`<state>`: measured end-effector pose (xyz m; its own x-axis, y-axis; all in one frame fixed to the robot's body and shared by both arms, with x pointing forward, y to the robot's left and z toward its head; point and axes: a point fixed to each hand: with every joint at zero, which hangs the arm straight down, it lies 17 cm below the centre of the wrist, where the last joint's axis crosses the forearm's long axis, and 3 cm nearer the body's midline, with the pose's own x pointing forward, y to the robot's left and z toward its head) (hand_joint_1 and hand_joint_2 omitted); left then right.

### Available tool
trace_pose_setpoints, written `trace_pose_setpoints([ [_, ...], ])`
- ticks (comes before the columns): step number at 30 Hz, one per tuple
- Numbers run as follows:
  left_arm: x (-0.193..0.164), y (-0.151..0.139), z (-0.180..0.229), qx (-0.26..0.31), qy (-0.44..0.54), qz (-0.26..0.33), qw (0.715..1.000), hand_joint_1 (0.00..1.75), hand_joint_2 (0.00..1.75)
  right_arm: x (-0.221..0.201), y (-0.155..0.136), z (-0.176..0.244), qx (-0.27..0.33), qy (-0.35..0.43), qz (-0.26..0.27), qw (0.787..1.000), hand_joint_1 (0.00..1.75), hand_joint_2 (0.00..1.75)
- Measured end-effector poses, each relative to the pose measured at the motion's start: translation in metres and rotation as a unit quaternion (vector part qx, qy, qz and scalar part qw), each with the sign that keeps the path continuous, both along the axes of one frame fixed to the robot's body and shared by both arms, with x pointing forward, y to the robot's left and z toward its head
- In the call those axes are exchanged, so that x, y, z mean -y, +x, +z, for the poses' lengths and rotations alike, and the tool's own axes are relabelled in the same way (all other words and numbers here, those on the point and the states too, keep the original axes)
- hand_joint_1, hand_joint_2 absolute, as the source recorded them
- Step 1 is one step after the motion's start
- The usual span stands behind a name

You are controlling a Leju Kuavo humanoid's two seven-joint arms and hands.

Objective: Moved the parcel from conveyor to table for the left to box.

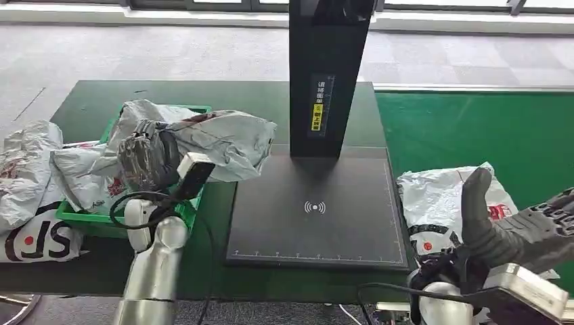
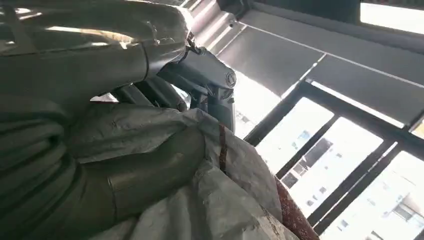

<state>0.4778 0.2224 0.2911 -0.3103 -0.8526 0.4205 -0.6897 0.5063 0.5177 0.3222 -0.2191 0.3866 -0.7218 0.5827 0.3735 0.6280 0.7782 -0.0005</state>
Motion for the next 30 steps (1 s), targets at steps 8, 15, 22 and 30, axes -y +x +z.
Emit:
trace_pose_setpoints([
  [8,-0.038,-0.004,-0.004,0.004,-0.019,0.037,0.999,1.75,1.75,0.005,0.0,-0.005,-0.008,0.001,-0.007,1.0,0.0,1.75],
  [15,-0.066,-0.006,-0.017,-0.013,-0.026,0.073,0.997,1.75,1.75,0.005,-0.001,-0.008,-0.012,-0.001,-0.008,1.0,0.0,1.75],
  [22,-0.079,-0.005,-0.026,-0.029,-0.04,0.092,0.995,1.75,1.75,0.005,-0.002,-0.009,-0.013,-0.001,-0.009,1.0,0.0,1.75],
  [30,-0.09,0.013,-0.06,-0.091,-0.052,0.112,0.988,1.75,1.75,0.003,-0.002,-0.01,-0.015,-0.008,-0.012,1.0,0.0,1.75],
])
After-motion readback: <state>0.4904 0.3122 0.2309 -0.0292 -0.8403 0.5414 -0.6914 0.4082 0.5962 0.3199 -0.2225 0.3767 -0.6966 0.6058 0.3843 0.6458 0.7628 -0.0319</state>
